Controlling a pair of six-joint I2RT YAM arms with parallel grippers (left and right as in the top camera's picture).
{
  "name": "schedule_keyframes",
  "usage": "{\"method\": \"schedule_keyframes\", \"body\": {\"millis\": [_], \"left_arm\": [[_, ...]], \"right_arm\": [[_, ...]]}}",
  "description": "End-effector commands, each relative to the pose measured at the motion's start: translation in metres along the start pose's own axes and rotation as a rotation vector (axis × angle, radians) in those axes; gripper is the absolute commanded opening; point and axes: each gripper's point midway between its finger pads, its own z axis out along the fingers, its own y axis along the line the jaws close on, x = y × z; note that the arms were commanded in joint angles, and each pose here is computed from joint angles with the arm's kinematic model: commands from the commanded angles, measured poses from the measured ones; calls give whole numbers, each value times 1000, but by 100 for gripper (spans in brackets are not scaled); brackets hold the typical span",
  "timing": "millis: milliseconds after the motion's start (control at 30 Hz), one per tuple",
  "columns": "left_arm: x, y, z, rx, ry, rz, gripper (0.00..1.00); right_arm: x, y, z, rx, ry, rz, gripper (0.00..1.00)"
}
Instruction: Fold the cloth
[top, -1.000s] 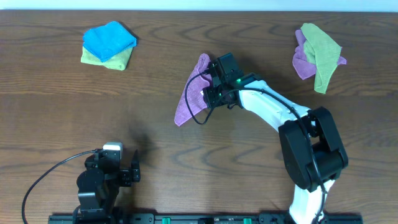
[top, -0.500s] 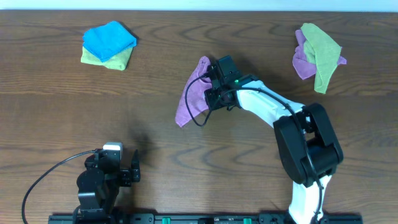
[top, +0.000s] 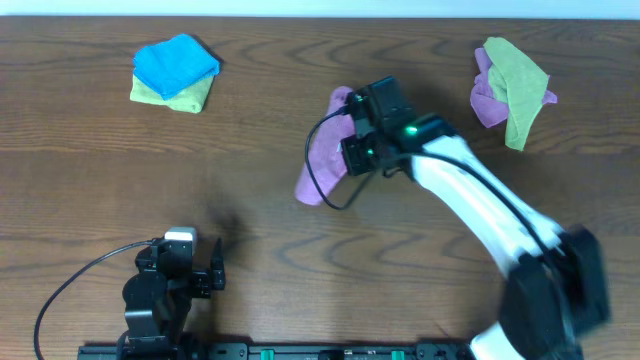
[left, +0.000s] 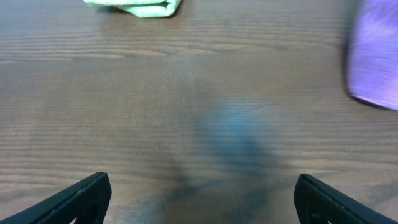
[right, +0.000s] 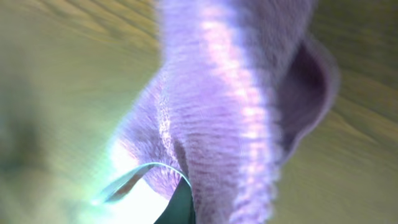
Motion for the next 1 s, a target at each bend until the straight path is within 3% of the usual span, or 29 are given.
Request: {"method": "schedule_keyframes", "body": {"millis": [0,333,500,667,800,833,900,967], "left_arm": [[-3,0,1,-1,-17,14,96],[-18,0,0,-1,-78,19,95],[-18,0,0,-1,-78,19,95],[-18,0,0,0,-78,6,96],[-18,0,0,0,-78,-18,95],[-18,0,0,1,-77,-19,95],[-17,0,0,0,-77,-19,95],[-18,0,0,-1,-77,-19,95]], "right_arm": [[1,3,-33,-3,-32,-26,1],[64,0,-95,41,116,-4,1],[82,27,-114,-65,146,-30,1],[66,43,-109,-118,82,-65,2],[10,26,-67,-9,-65,-85,2],[-9,22,-51,16,-117,-83,17],[-41,18,-23,43,-205,-88,76],[-54,14,-9,64,-232,-83,96]]}}
